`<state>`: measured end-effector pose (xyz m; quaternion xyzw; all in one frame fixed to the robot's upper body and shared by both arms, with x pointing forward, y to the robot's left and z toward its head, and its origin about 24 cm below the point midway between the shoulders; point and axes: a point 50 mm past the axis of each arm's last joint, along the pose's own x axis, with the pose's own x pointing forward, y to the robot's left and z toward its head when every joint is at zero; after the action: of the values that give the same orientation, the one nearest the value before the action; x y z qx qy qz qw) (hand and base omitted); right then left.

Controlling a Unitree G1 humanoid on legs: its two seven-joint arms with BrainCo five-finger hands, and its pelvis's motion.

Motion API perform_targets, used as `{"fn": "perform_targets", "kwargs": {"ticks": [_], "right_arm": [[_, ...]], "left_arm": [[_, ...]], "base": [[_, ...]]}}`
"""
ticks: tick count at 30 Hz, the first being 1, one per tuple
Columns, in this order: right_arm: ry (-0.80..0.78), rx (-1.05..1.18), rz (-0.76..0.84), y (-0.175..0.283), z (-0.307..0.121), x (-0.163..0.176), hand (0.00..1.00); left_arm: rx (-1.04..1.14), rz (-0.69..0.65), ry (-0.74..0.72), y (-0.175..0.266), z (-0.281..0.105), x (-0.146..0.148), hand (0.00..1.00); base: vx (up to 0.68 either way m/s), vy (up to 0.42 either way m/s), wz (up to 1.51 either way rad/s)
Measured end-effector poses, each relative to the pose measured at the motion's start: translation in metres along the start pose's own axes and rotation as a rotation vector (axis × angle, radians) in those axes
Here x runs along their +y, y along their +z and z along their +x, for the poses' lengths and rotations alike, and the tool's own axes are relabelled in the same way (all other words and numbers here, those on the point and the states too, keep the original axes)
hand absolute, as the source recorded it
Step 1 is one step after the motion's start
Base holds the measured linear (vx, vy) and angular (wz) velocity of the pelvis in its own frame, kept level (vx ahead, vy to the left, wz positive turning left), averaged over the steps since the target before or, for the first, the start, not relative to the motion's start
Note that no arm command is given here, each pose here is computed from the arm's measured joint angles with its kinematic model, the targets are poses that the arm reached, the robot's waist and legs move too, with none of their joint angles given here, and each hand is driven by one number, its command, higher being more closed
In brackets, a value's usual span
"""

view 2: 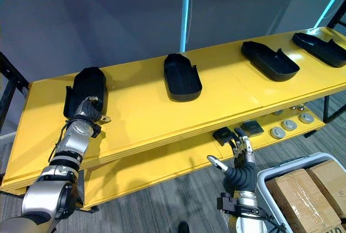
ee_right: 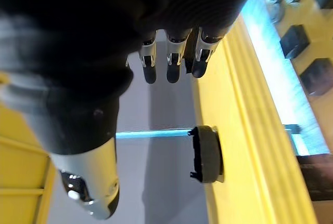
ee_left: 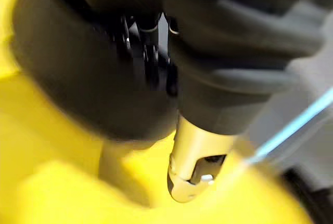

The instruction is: Walk over and take plastic housings, then place them on the shelf

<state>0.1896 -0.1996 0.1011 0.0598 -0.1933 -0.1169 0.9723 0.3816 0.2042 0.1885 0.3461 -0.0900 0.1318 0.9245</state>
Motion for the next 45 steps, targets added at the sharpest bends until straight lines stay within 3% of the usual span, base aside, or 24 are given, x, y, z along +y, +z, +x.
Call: {"fn": "perform_targets", "kwargs": {"ticks": [8, 11, 16, 22, 25, 30, 38, 41, 45], "right_arm": [[-0.025, 0.028, 0.011, -0.011, 0.011, -0.004, 0.0], [-0.019, 0.022, -0.002, -0.01, 0.013, -0.004, 0.0], [0.007, -0.061, -0.018, 0.001, 0.024, -0.002, 0.0], [-0.128, -0.092, -0.095, 0.017, 0.001, -0.027, 0.0], [-0.212, -0.05, -0.095, 0.02, -0.023, -0.032, 0.0], [-0.236, -0.043, -0.212, 0.018, -0.023, -0.034, 0.0], [-0.302, 0.177, -0.249, -0.037, -0.028, -0.05, 0.0], [-0.298, 0.273, -0.24, -0.062, -0.028, -0.054, 0.0], [-0.339, 0.597, -0.226, -0.125, -0.05, -0.074, 0.0]], "left_arm": [[-0.328, -0.4, 0.183, 0.057, -0.042, 0.026, 0.0], [-0.453, -0.511, 0.29, 0.054, -0.095, 0.035, 0.0], [-0.26, -0.734, 0.359, 0.001, -0.184, 0.011, 0.0], [-0.192, -0.922, 0.187, 0.007, -0.195, -0.034, 0.0], [-0.185, -0.955, 0.185, 0.005, -0.195, -0.033, 0.0], [-0.211, -0.955, 0.226, 0.005, -0.192, -0.023, 0.0], [-0.178, -0.956, 0.211, -0.006, -0.191, -0.024, 0.0], [-0.065, -0.935, 0.198, -0.033, -0.193, -0.031, 0.0], [0.244, -0.836, 0.103, -0.093, -0.203, -0.07, 0.0]], "base": [[-0.02, 0.028, 0.2], [-0.01, 0.037, -0.23], [0.02, 0.08, -1.45], [-0.07, 0.264, -1.58], [-0.27, 0.338, -1.7], [-0.31, 0.265, -2.39], [-0.12, -0.078, -0.73], [-0.01, -0.189, -0.55], [0.08, -0.139, -0.05]]}}
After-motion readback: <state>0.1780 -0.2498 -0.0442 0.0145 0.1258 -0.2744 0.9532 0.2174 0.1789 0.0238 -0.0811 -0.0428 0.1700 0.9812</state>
